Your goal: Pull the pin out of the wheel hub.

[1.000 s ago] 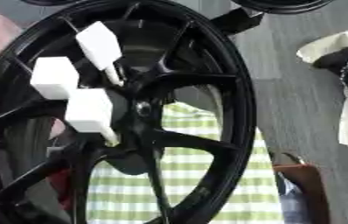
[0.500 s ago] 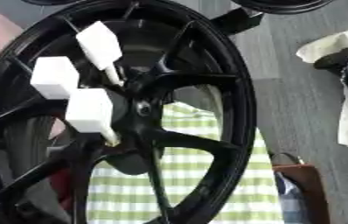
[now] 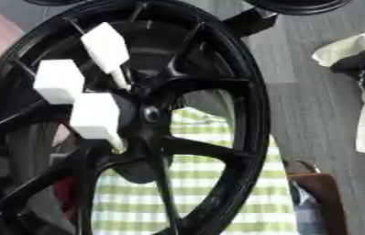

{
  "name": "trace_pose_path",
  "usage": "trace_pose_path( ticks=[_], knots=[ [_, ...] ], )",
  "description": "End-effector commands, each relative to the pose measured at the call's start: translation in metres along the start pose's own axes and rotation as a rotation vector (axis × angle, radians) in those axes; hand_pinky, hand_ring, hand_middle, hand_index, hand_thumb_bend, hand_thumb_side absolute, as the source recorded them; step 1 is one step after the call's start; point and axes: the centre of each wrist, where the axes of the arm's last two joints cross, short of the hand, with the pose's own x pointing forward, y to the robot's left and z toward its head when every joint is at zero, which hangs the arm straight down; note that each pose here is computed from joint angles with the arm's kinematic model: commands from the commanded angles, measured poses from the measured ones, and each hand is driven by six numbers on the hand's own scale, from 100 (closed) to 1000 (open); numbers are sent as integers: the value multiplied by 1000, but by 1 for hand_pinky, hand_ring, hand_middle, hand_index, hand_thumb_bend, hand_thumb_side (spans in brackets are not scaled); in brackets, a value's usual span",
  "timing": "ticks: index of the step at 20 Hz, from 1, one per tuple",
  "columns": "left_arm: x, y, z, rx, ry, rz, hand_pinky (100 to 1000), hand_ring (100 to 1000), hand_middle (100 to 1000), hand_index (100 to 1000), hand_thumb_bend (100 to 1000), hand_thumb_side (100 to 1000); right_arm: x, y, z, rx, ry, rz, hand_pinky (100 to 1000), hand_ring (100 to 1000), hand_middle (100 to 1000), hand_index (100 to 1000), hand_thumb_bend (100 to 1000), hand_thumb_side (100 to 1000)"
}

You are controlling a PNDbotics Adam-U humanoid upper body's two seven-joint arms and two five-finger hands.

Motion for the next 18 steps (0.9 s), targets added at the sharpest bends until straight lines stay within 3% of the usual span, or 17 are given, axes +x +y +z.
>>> trace_pose_path(
  ticks=[1, 8, 13, 16, 18],
  knots=[
    [3, 5, 5, 3, 31, -44, 889, 858, 795, 912, 100, 745, 8, -2, -2, 6, -22, 16, 972, 789, 650, 662, 100, 745],
    [7, 1, -6, -23, 52, -29, 907, 880, 816, 929, 100, 779, 8, -1, -2, 8, -18, 12, 971, 789, 649, 661, 100, 746],
    [10, -2, -16, -56, 76, -46, 962, 925, 850, 942, 100, 632, 7, 0, -2, 10, -14, 6, 972, 788, 648, 660, 100, 748],
    [13, -3, -22, -77, 98, -75, 993, 950, 863, 959, 198, 554, 7, 0, -2, 10, -12, 2, 972, 787, 648, 659, 100, 749],
    [15, -5, -26, -95, 110, -94, 992, 947, 849, 961, 274, 595, 6, 1, -2, 11, -9, 0, 972, 787, 648, 659, 100, 750]
  ],
)
